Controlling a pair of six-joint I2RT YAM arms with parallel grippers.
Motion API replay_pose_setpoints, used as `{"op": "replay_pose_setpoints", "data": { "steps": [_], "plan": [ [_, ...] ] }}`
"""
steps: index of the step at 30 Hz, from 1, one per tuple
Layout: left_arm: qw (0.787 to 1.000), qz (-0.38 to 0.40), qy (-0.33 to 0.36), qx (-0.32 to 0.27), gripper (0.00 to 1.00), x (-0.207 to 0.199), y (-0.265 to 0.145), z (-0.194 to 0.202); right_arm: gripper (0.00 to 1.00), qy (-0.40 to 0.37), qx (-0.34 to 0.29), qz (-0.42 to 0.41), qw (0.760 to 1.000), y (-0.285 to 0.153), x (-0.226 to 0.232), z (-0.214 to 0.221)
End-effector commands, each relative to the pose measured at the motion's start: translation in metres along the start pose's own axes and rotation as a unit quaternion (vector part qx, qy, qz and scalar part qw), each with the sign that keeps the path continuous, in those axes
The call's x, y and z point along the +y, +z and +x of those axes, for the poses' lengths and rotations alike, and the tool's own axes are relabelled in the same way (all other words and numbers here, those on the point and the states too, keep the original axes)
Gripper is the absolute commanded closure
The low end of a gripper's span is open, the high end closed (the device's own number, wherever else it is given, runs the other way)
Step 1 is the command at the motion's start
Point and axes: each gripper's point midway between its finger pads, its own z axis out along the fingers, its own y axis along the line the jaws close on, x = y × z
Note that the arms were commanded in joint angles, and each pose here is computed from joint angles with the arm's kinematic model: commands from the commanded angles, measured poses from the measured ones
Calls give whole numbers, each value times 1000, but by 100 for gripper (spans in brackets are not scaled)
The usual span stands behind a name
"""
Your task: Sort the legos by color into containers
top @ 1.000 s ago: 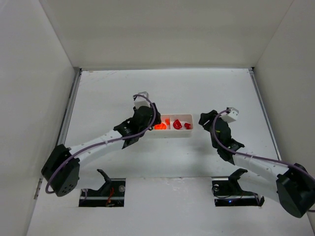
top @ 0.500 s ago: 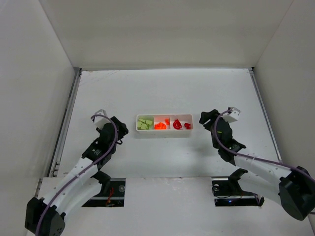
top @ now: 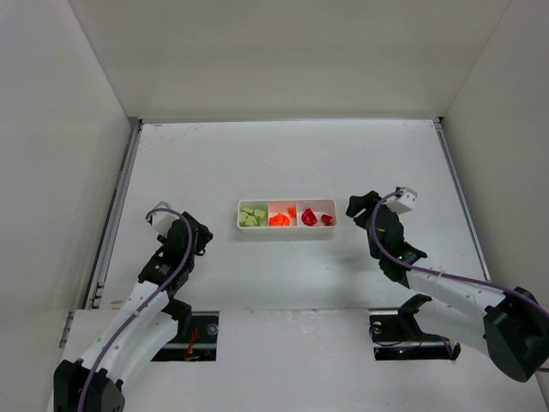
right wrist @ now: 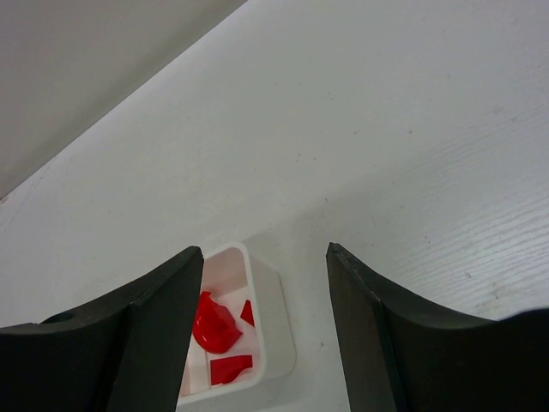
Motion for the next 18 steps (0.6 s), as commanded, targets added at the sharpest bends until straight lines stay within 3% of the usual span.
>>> {"op": "replay_pose_setpoints", "data": {
  "steps": [1, 9, 18],
  "plan": [
    [1000, 5, -11, 6, 51, -10, 4, -2, 34, 24, -20, -19, 999, 2, 13, -13],
    [1000, 13, -13, -3, 52, -9, 15, 3, 34, 24, -4, -28, 999, 5, 18, -8],
    [999, 2, 11, -30, 51, -8, 18, -23, 34, 15, -1, -3, 1000, 14, 4, -2]
  ]
}}
